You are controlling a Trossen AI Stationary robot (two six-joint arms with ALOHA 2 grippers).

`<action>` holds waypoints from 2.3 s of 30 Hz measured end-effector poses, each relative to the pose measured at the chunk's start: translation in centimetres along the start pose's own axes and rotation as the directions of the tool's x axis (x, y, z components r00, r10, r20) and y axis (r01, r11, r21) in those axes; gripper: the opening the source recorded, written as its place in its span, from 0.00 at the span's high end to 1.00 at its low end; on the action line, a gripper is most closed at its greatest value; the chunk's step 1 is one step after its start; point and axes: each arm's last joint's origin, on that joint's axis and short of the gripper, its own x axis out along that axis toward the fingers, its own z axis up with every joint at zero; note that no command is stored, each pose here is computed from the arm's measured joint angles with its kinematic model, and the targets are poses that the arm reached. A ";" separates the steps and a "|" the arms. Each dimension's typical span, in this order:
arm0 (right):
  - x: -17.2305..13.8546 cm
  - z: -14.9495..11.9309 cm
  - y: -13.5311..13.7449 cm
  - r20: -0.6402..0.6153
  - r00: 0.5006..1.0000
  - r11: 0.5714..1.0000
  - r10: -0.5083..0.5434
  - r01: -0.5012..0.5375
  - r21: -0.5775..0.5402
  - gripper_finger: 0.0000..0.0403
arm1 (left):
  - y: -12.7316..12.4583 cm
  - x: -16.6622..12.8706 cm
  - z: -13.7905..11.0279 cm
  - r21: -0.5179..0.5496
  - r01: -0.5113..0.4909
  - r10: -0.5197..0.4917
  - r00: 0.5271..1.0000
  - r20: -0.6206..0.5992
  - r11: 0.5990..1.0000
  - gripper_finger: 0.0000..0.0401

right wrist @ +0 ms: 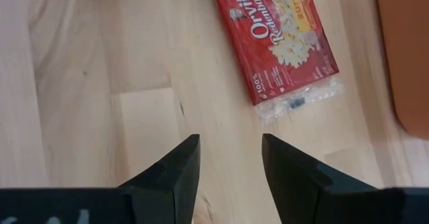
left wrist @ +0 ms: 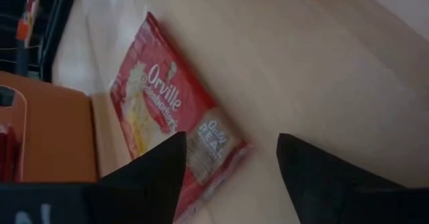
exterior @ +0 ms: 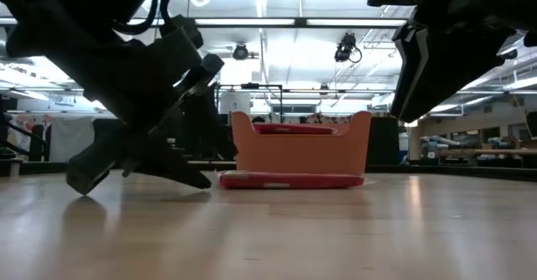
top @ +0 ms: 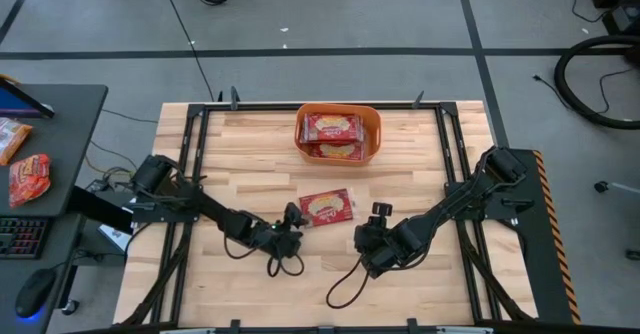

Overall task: Sort popcorn bags into baskets
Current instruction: Put the red popcorn bag into the orange bin

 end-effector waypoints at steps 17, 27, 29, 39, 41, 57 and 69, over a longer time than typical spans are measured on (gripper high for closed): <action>-0.1 1.5 0.7 0.152 0.988 0.998 0.036 -0.027 -0.058 0.59 | 2.3 2.2 -2.1 -0.007 0.123 -0.123 0.992 -0.012 0.992 0.72; 1.0 3.1 -0.2 0.226 0.974 0.984 -0.006 0.046 -0.170 0.56 | 2.6 1.8 -2.0 -0.113 0.115 -0.116 0.993 0.002 0.987 0.98; 1.2 3.5 -0.6 0.236 0.972 0.982 -0.010 0.054 -0.183 0.54 | 2.9 1.5 -1.9 -0.136 0.111 -0.110 0.994 0.013 0.985 0.98; 2.2 5.1 -2.1 0.272 0.962 0.967 -0.012 0.081 -0.243 0.42 | 4.5 0.1 -0.9 -0.319 0.090 -0.063 0.993 0.095 0.943 0.99; 2.3 5.3 -2.4 0.271 0.963 0.965 -0.017 0.086 -0.248 0.41 | 4.9 -0.2 -0.7 -0.369 0.087 -0.049 0.993 0.111 0.925 0.99; 5.5 3.9 -3.2 0.349 0.937 0.986 0.003 0.055 -0.156 0.42 | 6.4 -1.1 0.4 -0.573 0.087 0.039 0.978 0.204 0.815 0.99; 7.6 1.5 -4.2 0.352 0.931 0.982 -0.092 0.143 -0.120 0.53 | 6.7 -1.2 0.8 -0.596 0.088 0.073 0.968 0.241 0.798 0.99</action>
